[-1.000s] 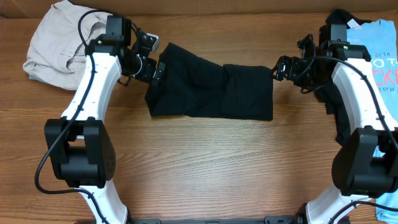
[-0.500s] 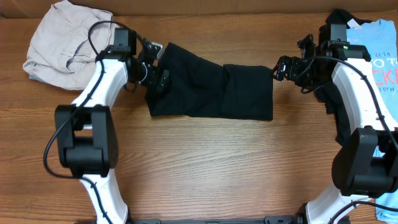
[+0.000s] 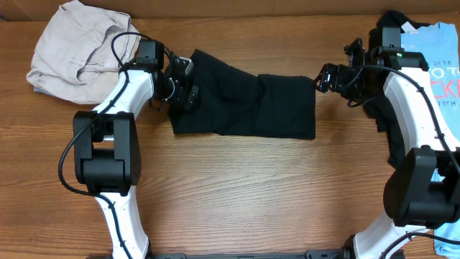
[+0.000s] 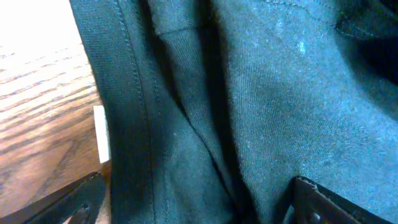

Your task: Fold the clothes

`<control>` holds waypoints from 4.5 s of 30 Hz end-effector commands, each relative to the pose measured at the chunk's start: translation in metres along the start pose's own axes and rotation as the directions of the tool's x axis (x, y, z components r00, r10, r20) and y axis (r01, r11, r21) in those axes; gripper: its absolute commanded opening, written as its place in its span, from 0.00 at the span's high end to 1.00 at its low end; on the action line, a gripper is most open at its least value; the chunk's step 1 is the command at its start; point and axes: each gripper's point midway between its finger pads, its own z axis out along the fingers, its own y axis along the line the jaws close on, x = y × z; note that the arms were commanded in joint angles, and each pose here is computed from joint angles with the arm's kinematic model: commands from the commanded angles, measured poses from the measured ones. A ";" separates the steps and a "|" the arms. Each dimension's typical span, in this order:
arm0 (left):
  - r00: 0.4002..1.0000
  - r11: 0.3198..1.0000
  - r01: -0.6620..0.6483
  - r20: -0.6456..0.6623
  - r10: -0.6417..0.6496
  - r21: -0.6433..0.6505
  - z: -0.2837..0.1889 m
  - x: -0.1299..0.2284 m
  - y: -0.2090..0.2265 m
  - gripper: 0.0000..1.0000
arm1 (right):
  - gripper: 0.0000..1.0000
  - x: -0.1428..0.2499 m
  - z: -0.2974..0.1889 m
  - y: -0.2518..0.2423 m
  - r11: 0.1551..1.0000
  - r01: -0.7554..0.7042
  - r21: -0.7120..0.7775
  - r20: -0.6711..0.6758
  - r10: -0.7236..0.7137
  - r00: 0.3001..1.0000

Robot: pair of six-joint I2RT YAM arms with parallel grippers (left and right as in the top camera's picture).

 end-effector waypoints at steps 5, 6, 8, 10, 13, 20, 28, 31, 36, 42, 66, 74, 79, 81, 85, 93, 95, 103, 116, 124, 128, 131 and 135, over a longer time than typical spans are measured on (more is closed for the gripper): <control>0.995 0.993 0.056 -0.089 -0.047 0.103 0.041 0.026 -0.013 0.12 | 0.05 -0.009 -0.014 0.006 1.000 0.019 -0.003 0.048 -0.019 0.999; 0.993 0.990 0.073 -0.100 -0.061 0.122 0.046 0.029 -0.016 0.17 | 0.05 -0.009 -0.014 0.006 1.000 0.016 -0.004 0.049 -0.015 0.999; 0.992 0.985 0.090 -0.101 -0.075 0.147 0.050 0.029 -0.021 0.23 | 0.07 -0.008 -0.014 0.007 1.000 0.013 -0.007 0.047 -0.013 0.999; 0.993 0.977 0.103 -0.079 -0.089 0.185 0.050 0.023 -0.027 0.26 | 0.09 -0.007 -0.013 0.009 1.000 0.018 -0.008 0.044 -0.017 0.999; 0.993 0.955 0.120 -0.041 -0.113 0.273 0.046 0.011 -0.041 0.27 | 0.09 -0.005 -0.009 0.011 1.000 0.025 -0.011 0.037 -0.024 0.999; 0.992 0.945 0.124 -0.036 -0.119 0.303 0.044 0.009 -0.046 0.39 | 0.10 -0.003 -0.004 0.022 0.998 0.052 -0.019 0.032 -0.052 0.998; 0.978 0.951 0.208 -0.048 -0.202 0.229 0.041 0.009 -0.027 0.96 | 0.55 0.001 0.001 0.036 0.996 0.082 -0.029 0.019 -0.082 0.996; 0.974 0.950 0.224 -0.034 -0.222 0.219 0.028 0.002 -0.020 0.96 | 0.87 0.003 0.006 0.038 0.997 0.076 -0.032 0.007 -0.076 0.997; 0.971 0.965 0.238 -0.031 -0.236 0.109 -0.009 -0.009 -0.003 0.96 | 0.96 0.011 0.023 0.045 0.996 0.074 -0.043 -0.037 -0.075 0.996; 0.980 0.982 0.187 -0.068 -0.188 -0.025 -0.071 -0.016 -0.001 0.96 | 0.96 0.027 0.060 0.064 0.989 0.080 -0.126 -0.129 -0.097 0.987; 0.993 0.999 -0.039 -0.108 0.037 -0.021 -0.153 -0.043 -0.093 0.96 | 0.96 0.075 0.153 0.084 0.974 0.050 -0.222 -0.318 -0.121 0.940; 0.995 0.997 -0.025 -0.095 0.018 -0.072 -0.133 -0.053 -0.138 0.96 | 0.96 0.078 0.153 0.086 0.974 0.053 -0.222 -0.325 -0.125 0.937; 0.997 0.998 -0.017 -0.079 0.012 -0.058 -0.125 -0.057 -0.169 0.96 | 0.96 0.071 0.144 0.096 0.960 0.041 -0.278 -0.307 -0.130 0.943; 0.996 0.998 -0.041 -0.083 0.036 -0.051 -0.120 -0.056 -0.181 0.96 | 0.96 0.058 0.126 0.102 0.949 0.041 -0.311 -0.271 -0.130 0.954; 0.992 0.997 -0.053 -0.117 0.045 -0.065 -0.101 -0.050 -0.193 0.96 | 0.93 0.017 0.065 0.107 0.939 0.071 -0.337 -0.129 -0.121 0.984; 0.978 0.994 -0.085 -0.197 0.070 -0.069 -0.043 -0.039 -0.203 0.34 | 0.51 -0.032 -0.086 0.080 0.947 0.101 -0.304 0.161 -0.053 0.985; 0.976 0.994 -0.095 -0.201 0.082 -0.054 -0.033 -0.038 -0.209 0.08 | 0.48 -0.034 -0.113 0.069 0.953 0.091 -0.290 0.213 -0.028 0.977; 0.984 0.989 -0.146 -0.106 0.146 0.011 -0.048 -0.061 -0.247 0.00 | 0.42 -0.025 -0.138 0.047 0.965 0.075 -0.253 0.239 -0.013 0.971; 0.937 1.000 -0.009 0.348 0.007 0.003 -0.258 -0.144 -0.213 0.00 | 0.36 -0.016 -0.091 0.071 0.957 0.170 -0.234 0.155 -0.136 0.979; 0.884 0.976 0.208 0.440 -0.159 -0.065 -0.311 -0.139 -0.113 0.00 | 0.27 -0.009 -0.019 0.134 0.920 0.390 -0.039 0.128 -0.382 0.915; 0.888 0.953 0.287 0.399 -0.229 -0.094 -0.308 -0.125 -0.078 0.00 | 0.13 -0.002 0.015 0.173 0.865 0.499 0.057 0.138 -0.501 0.854; 0.888 0.940 0.324 0.378 -0.263 -0.106 -0.306 -0.118 -0.062 0.00 | 0.10 0.006 0.043 0.194 0.825 0.554 0.107 0.134 -0.564 0.814; 0.894 0.933 0.338 0.353 -0.277 -0.122 -0.300 -0.113 -0.055 0.00 | 0.09 0.019 0.080 0.207 0.771 0.619 0.151 0.096 -0.635 0.767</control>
